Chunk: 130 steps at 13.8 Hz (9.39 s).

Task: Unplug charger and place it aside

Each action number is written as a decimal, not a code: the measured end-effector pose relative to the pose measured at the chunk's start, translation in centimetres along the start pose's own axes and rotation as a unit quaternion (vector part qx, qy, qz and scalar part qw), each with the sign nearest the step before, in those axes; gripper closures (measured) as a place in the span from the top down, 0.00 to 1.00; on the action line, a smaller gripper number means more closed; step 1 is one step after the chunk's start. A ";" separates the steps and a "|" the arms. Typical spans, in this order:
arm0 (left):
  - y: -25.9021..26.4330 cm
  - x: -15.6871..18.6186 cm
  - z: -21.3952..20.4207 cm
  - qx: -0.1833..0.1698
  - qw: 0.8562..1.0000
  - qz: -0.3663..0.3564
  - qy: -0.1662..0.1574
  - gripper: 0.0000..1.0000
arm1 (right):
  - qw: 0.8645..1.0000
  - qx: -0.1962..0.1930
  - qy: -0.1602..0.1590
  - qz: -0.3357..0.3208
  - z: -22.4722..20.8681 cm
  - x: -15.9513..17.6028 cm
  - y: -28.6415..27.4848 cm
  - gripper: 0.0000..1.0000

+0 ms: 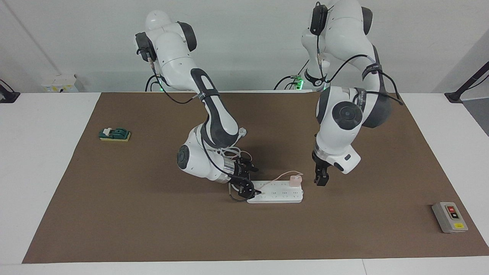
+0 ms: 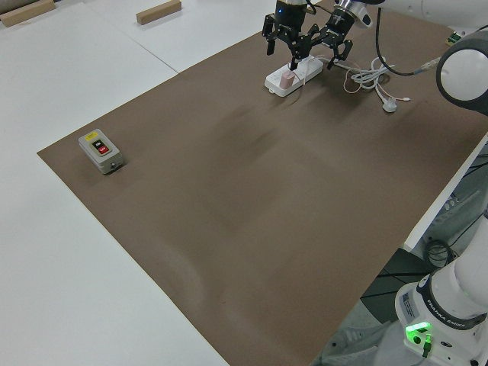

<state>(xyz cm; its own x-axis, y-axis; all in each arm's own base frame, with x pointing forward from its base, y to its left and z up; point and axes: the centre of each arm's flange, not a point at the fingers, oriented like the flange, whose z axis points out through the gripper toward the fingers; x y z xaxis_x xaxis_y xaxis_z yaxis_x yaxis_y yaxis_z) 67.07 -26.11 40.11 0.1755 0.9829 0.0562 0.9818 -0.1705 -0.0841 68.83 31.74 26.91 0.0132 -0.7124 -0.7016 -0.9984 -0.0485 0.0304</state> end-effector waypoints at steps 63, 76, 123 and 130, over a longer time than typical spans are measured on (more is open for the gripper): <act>-5.2 10.2 -3.1 0.033 0.955 0.288 -0.057 0.35 | 0.999 0.014 0.004 -0.048 0.3 0.6 -2.4 1.00; -17.7 31.0 3.4 -0.025 0.783 0.606 -0.136 0.35 | 0.992 -0.015 0.084 -0.092 -23.1 -6.5 0.3 1.00; -20.3 22.8 -16.6 -0.010 0.783 0.621 -0.034 1.00 | 0.666 -0.263 0.278 -0.640 -50.4 -1.3 18.1 1.00; -20.2 22.4 -16.6 -0.012 0.768 0.639 -0.032 1.00 | 0.668 -0.267 0.275 -0.639 -50.1 -0.9 17.7 1.00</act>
<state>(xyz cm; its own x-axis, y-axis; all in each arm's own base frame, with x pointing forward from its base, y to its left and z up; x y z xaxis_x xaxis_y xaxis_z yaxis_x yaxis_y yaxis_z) 52.38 -1.79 59.58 0.9943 0.0118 -0.1061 0.0106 -0.9999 -0.0119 53.90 -3.54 63.69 0.9994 0.0061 -0.0349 0.0064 -0.9999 0.0094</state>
